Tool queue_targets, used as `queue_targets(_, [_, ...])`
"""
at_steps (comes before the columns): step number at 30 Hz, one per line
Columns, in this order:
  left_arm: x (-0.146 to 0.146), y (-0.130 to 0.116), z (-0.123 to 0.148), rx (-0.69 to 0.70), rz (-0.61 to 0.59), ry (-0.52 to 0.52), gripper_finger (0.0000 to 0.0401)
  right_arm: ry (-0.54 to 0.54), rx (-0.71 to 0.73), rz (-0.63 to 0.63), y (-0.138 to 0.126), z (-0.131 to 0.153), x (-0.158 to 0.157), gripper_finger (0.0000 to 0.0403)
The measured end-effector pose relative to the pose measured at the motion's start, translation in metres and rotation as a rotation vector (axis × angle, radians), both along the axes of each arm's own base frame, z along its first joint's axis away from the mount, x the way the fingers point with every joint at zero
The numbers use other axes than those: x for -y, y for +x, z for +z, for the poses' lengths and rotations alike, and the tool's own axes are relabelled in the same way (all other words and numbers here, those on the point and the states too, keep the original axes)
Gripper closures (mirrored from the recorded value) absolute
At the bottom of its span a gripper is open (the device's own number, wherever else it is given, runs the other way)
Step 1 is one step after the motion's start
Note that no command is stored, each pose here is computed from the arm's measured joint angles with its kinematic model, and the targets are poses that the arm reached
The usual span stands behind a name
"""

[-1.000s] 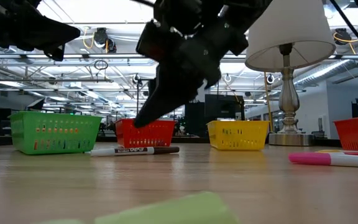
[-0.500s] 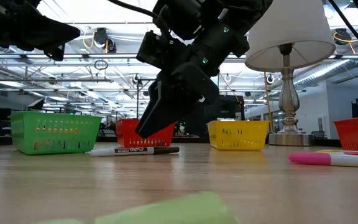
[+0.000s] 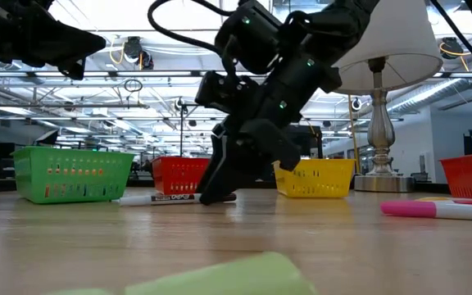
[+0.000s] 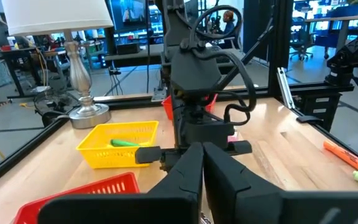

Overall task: Pick & Place Markers
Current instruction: Put the brown marker pen into the left red bin

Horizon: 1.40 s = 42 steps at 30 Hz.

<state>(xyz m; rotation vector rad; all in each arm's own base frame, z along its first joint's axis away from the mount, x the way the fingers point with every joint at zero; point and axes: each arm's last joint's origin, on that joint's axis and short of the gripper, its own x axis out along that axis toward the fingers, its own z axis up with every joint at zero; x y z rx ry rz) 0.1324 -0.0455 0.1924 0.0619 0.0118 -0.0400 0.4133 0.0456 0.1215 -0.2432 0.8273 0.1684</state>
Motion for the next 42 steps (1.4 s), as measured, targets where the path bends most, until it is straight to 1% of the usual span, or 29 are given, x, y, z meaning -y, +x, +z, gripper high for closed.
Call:
queue_targets(2, [0.000,0.000,0.000,0.000,0.000,0.000,0.0380,0.011,0.003,-0.001,-0.002,-0.002,0.002,0.0242])
queue_targets(5, [0.000,0.000,0.000,0.000,0.000,0.000,0.0380,0.021,-0.011,0.000,-0.005,-0.006,0.005,0.0257])
queue_targets(9, [0.000,0.000,0.000,0.000,0.000,0.000,0.0380,0.022,-0.021,-0.001,-0.007,-0.009,0.005,0.0292])
queue_targets(16, [0.000,0.000,0.000,0.000,0.000,-0.001,0.0380,0.020,-0.024,0.006,-0.008,-0.010,0.005,0.0368])
queue_targets(18, [0.000,0.000,0.000,0.000,0.000,-0.001,0.0380,0.017,-0.023,0.010,-0.007,-0.009,0.005,0.0382])
queue_targets(22, [0.000,0.000,0.000,0.000,0.000,-0.003,0.0380,0.001,-0.022,0.026,-0.008,-0.010,0.004,0.0383])
queue_targets(27, [0.000,0.000,0.000,0.000,0.000,-0.002,0.0380,-0.016,-0.021,0.051,-0.008,-0.010,-0.001,0.0365])
queue_targets(33, [0.000,0.000,0.000,0.000,0.000,-0.002,0.0380,-0.020,0.025,0.075,-0.006,-0.008,-0.010,0.0382])
queue_targets(42, [0.000,0.000,0.000,0.000,0.000,-0.002,0.0380,-0.017,0.050,0.083,-0.005,-0.006,-0.014,0.0375])
